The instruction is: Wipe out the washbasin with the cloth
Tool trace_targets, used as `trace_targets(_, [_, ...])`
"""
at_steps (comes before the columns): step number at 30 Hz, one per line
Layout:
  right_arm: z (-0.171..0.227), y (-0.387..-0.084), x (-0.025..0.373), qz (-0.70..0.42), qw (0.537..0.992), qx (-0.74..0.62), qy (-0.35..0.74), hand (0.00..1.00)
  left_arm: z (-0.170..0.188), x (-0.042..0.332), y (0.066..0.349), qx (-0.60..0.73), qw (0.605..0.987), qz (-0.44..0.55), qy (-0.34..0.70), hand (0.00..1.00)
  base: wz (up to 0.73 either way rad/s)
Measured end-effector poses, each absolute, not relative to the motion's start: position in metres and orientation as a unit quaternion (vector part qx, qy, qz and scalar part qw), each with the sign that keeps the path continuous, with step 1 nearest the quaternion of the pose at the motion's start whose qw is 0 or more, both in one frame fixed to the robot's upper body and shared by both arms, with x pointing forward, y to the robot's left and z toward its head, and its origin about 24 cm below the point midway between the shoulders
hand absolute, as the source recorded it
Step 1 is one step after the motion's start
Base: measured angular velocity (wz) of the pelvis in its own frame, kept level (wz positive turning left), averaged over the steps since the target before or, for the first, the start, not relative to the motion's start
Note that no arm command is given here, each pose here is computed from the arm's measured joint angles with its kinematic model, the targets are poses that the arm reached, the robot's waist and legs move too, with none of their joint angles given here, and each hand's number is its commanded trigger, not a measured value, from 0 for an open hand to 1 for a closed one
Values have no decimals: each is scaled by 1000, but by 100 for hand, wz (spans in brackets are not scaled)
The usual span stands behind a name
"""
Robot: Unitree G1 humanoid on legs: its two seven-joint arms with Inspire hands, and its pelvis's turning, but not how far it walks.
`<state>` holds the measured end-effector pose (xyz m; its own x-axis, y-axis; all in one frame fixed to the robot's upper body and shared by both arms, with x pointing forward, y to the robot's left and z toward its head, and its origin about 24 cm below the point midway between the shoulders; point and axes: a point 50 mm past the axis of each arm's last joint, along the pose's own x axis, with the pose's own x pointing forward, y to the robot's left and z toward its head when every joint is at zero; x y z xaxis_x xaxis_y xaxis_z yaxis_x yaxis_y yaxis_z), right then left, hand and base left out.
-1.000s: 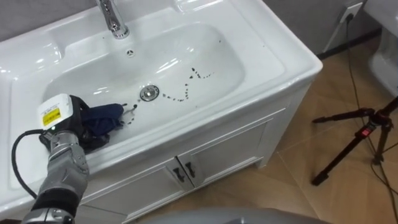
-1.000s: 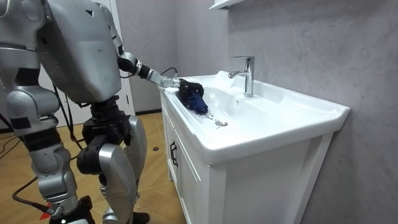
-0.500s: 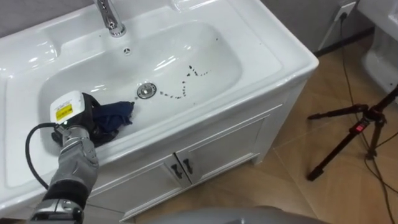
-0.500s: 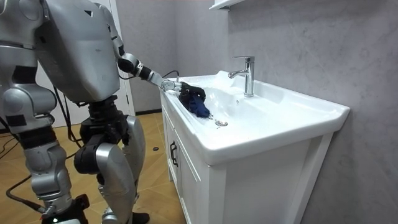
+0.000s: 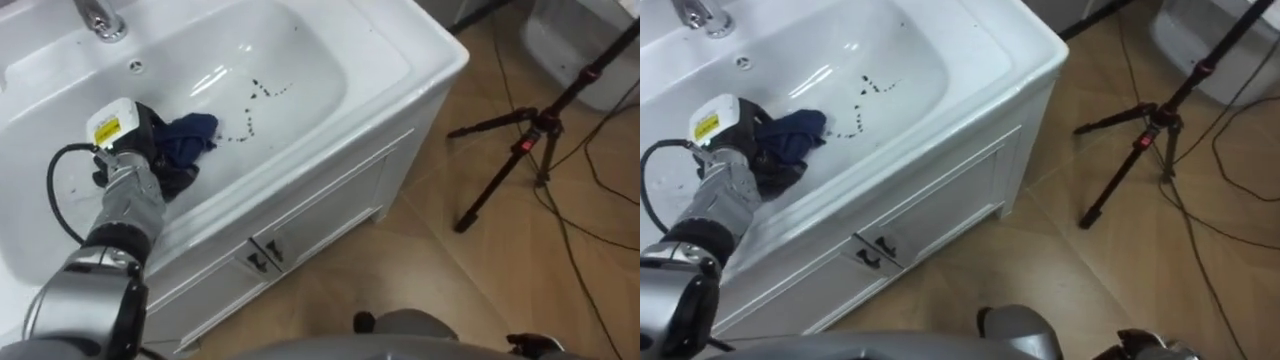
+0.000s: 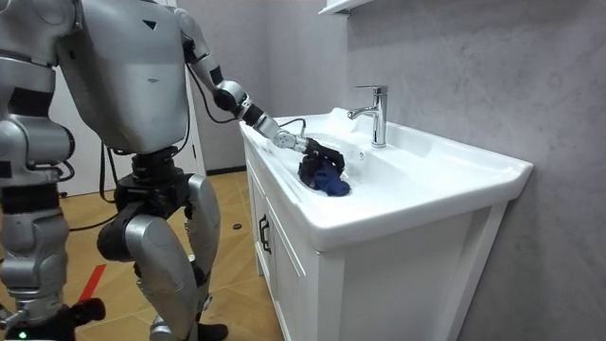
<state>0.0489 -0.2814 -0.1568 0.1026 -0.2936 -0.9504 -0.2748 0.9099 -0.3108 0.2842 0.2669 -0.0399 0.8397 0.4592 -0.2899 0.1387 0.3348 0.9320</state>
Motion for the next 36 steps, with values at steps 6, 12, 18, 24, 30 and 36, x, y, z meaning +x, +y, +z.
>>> trace_targets(6, [-156, -281, 58, -3, 717, -218, 663, 0, -24, 301, 266, 527, 799, 144, 253, 100, -29])
trace_targets(12, [-155, -279, 70, -6, 726, -220, 651, 0, -10, 319, 252, 514, 813, 160, 222, 100, -20])
trace_targets(18, [-154, -280, 70, -5, 724, -225, 652, 0, -2, 324, 254, 517, 810, 174, 214, 100, -6])
trace_targets(24, [-154, -283, 67, -5, 720, -231, 655, 0, 0, 329, 247, 485, 826, 187, 216, 100, -6])
trace_targets(30, [-153, -283, 73, 2, 719, -248, 650, 0, 15, 344, 232, 463, 843, 189, 200, 100, 0])
trace_targets(36, [-152, -285, 73, -1, 713, -264, 649, 0, 24, 353, 215, 431, 863, 197, 176, 100, 0])
